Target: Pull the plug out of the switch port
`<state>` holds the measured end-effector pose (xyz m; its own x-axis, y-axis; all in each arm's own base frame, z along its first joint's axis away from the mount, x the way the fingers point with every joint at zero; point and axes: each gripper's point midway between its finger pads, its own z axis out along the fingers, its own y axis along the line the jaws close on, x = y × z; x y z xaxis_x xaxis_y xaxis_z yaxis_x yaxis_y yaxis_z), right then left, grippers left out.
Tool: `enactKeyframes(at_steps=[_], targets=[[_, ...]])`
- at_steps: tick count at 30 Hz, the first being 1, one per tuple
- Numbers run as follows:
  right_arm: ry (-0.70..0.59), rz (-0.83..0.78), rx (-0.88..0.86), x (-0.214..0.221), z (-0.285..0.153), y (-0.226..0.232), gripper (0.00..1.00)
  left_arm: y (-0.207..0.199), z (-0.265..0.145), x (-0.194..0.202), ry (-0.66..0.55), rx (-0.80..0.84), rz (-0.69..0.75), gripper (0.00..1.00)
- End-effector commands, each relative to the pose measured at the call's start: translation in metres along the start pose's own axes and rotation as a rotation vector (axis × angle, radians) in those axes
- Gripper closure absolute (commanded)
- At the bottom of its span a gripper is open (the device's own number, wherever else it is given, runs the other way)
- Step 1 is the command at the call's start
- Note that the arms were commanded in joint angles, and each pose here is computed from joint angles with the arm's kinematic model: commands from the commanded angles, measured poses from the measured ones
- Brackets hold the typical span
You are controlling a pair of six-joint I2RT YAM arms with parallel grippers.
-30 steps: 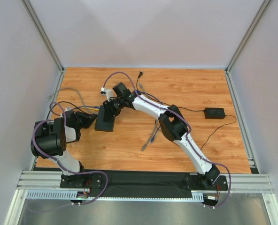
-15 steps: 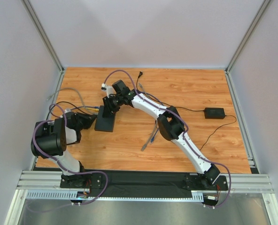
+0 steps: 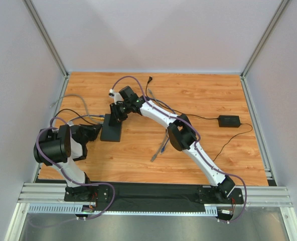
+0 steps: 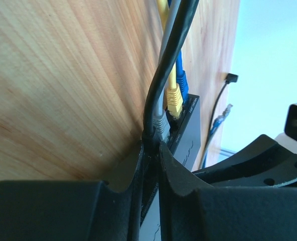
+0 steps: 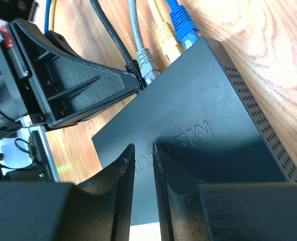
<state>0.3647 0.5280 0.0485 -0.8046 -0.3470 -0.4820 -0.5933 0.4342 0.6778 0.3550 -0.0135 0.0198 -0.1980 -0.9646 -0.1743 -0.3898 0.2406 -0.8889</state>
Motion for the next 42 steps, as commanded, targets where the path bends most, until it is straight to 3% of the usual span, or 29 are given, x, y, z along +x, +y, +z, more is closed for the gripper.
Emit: enactKeyframes(at_steps=[1, 12, 22, 28, 42], targets=[[0.077, 0.126, 0.187, 0.041, 0.015, -0.073, 0.76, 0.012, -0.002, -0.009, -0.056, 0.009, -0.029, 1.0], [0.07, 0.127, 0.174, 0.039, 0.016, -0.071, 0.76, 0.021, -0.012, -0.018, -0.123, -0.042, 0.013, 1.0], [0.054, 0.118, 0.16, 0.033, 0.017, -0.068, 0.76, -0.015, -0.036, -0.031, -0.147, -0.065, 0.176, 1.0], [0.047, 0.115, 0.145, 0.029, 0.015, -0.063, 0.76, -0.069, -0.089, -0.04, -0.238, -0.011, 0.345, 1.0], [-0.011, 0.085, 0.064, 0.006, 0.002, -0.045, 0.75, -0.16, -0.192, -0.013, -0.184, 0.153, 0.526, 1.0]])
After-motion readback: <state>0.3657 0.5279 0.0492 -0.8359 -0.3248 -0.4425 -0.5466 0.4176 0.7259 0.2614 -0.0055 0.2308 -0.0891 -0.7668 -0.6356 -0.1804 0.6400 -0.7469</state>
